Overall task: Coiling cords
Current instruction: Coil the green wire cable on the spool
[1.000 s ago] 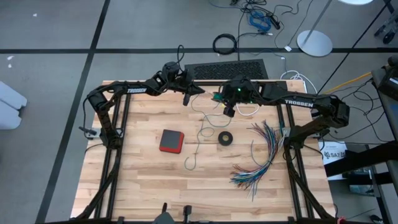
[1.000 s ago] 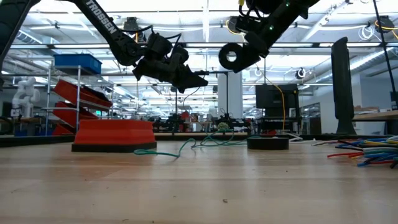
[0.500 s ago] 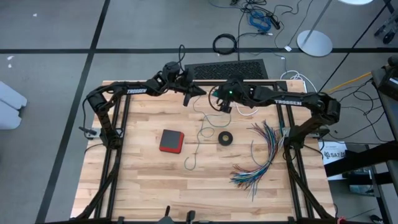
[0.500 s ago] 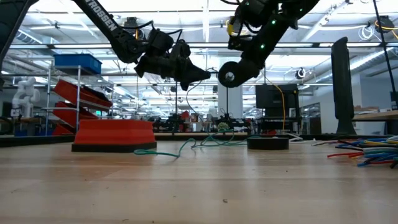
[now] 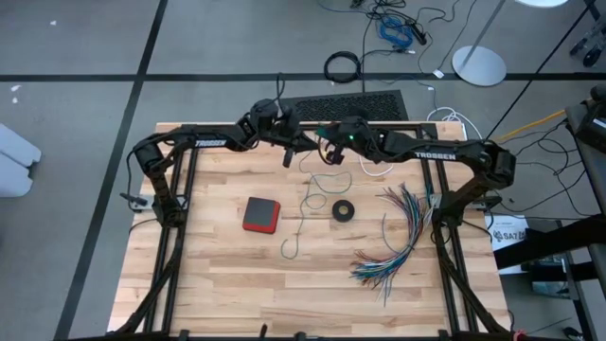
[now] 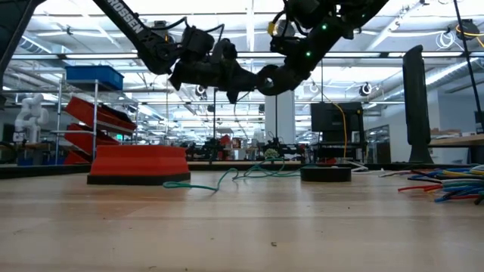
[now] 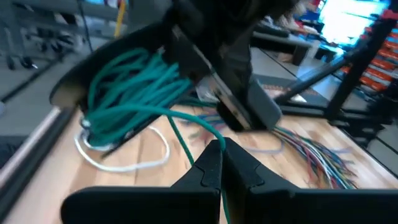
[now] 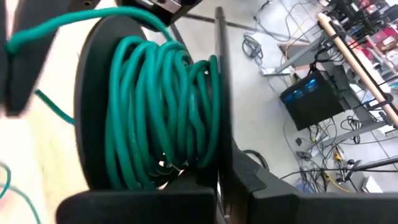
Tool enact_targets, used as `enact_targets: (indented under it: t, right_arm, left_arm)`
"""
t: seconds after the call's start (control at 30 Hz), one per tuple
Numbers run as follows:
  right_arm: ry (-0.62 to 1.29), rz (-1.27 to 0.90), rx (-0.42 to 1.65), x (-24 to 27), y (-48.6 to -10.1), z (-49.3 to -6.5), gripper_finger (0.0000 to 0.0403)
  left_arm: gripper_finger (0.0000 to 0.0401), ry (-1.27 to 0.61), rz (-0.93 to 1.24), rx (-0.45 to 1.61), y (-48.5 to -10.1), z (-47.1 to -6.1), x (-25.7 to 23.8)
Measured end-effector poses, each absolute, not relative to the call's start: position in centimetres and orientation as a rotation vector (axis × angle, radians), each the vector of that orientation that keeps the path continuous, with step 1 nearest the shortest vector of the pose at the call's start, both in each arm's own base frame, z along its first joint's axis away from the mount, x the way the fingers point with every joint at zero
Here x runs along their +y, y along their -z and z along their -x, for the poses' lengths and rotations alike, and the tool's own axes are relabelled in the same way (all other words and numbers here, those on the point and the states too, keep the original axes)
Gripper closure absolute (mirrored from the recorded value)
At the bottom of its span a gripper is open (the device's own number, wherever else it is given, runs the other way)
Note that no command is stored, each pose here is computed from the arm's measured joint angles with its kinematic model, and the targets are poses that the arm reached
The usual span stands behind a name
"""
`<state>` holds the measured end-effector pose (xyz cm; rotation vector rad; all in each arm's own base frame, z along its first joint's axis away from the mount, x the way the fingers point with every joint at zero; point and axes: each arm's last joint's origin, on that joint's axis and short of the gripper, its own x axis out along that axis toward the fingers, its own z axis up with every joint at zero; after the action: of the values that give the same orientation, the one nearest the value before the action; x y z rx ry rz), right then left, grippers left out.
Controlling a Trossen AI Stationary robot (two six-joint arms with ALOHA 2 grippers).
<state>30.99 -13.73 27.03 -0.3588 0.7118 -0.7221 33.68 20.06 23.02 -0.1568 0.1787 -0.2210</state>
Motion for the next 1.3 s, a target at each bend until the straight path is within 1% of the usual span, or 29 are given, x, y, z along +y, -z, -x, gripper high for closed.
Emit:
enact_targets:
  t: [0.2,0.43,0.7,0.87,1.13,1.3]
  right_arm:
    - [0.729,0.345,0.689,-14.0,-26.2,-31.9,0.0403]
    - [0.699,0.324,0.640,-13.8,-25.0,-33.4,0.0403]
    - [0.717,0.298,0.552,-13.8,-25.8,-33.6,0.0403]
    - [0.700,0.240,0.495,-13.7,-26.1,-33.7,0.0403]
    - [0.689,0.161,0.459,-13.9,-26.1,-33.7,0.0403]
    - [0.663,0.133,0.375,-13.9,-26.9,-33.9,0.0403]
  left_arm:
    - [0.0398,0.188,0.131,0.105,-23.9,-34.3,19.5]
    - [0.0398,0.162,0.119,0.107,-24.0,-34.6,19.1]
    - [0.0398,0.154,0.123,0.172,-23.2,-34.4,19.1]
    - [0.0397,0.140,0.116,0.172,-23.3,-34.4,19.1]
    - [0.0383,0.118,0.071,0.169,-23.4,-35.0,18.2]
    - [0.0382,0.156,0.064,0.176,-23.1,-35.2,17.9]
